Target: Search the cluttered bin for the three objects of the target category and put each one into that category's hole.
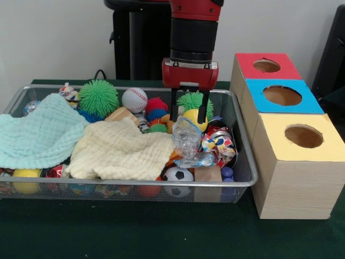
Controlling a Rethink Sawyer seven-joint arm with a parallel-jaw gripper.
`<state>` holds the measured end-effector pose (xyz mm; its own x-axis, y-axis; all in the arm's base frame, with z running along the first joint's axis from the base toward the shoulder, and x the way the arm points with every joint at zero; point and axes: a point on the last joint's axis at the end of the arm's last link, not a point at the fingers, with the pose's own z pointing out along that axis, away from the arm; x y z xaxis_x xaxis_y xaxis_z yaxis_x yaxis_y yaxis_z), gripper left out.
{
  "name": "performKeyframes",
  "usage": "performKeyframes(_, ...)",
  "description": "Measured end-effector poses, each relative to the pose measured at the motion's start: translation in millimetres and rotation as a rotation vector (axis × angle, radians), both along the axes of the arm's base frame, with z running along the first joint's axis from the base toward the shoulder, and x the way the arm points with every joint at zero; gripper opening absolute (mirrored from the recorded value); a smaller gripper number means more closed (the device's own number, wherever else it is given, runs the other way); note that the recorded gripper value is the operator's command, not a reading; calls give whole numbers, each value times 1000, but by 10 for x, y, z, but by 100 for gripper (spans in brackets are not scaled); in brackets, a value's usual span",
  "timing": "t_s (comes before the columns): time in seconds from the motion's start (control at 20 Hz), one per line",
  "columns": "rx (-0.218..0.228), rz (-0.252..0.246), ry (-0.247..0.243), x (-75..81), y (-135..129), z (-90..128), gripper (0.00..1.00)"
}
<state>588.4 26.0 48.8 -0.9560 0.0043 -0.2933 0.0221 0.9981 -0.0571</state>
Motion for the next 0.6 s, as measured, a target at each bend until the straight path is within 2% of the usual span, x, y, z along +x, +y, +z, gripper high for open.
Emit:
performKeyframes(0.2, 0, -3, 0, 1, -18, 1, 100)
performKeyframes(0.6, 3, -40, -10, 25, -234, 60, 100)
